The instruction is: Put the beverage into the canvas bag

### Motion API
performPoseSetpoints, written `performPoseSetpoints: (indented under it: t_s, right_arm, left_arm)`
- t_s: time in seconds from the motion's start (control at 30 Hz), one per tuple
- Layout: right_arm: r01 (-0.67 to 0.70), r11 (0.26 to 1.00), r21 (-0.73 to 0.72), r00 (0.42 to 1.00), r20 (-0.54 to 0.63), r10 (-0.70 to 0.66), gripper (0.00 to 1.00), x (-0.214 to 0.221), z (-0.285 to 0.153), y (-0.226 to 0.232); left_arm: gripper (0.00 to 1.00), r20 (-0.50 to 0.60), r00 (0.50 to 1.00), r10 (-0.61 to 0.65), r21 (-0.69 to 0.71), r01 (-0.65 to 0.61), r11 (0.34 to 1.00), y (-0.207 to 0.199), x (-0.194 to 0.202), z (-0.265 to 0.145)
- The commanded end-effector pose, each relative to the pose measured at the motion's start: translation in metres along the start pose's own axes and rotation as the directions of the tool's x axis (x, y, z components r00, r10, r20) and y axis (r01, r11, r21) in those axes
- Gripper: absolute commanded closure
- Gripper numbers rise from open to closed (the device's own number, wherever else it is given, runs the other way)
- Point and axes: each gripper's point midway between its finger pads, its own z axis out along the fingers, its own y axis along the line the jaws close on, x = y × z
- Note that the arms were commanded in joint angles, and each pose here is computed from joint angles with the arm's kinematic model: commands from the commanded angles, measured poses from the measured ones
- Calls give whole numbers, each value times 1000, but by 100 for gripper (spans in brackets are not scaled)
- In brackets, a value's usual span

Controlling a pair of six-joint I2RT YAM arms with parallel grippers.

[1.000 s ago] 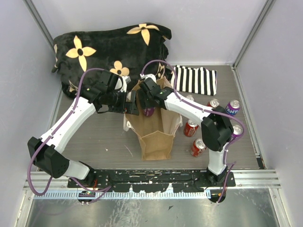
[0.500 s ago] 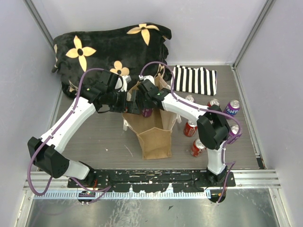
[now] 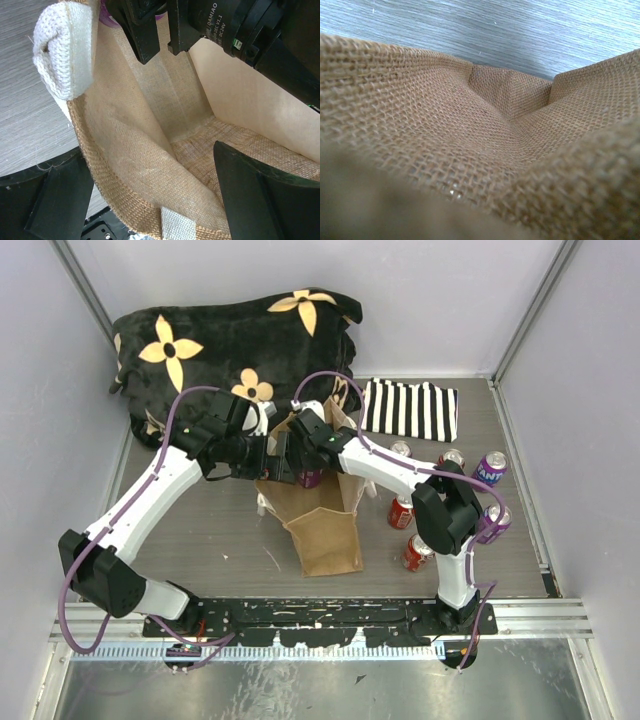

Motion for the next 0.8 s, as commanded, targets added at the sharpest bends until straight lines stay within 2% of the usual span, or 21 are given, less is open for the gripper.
performPoseSetpoints:
  t_s: [0.0, 0.2, 0.37, 0.43, 0.77]
  right_arm:
    - [15, 998, 60, 999, -34, -13, 91, 10, -2, -13]
    - [19, 998, 61, 999, -52, -16, 50, 18, 1, -13]
    - [15, 998, 53, 1000, -25, -14, 32, 14, -3, -12]
    - [13, 999, 46, 1000, -21, -12, 29, 13, -3, -11]
    - [9, 1000, 29, 1000, -4, -9, 24, 8, -6, -9]
  left_arm:
    - [0, 34, 999, 9, 24, -10, 1000, -5, -3, -6]
    - [0, 32, 999, 7, 26, -8, 1000, -4, -1, -4]
    - [0, 34, 999, 8, 27, -9, 1000, -4, 0, -5]
    - [0, 35, 999, 8, 28, -9, 1000, -4, 0, -5]
    - [0, 38, 999, 11, 29, -12, 999, -5, -2, -5]
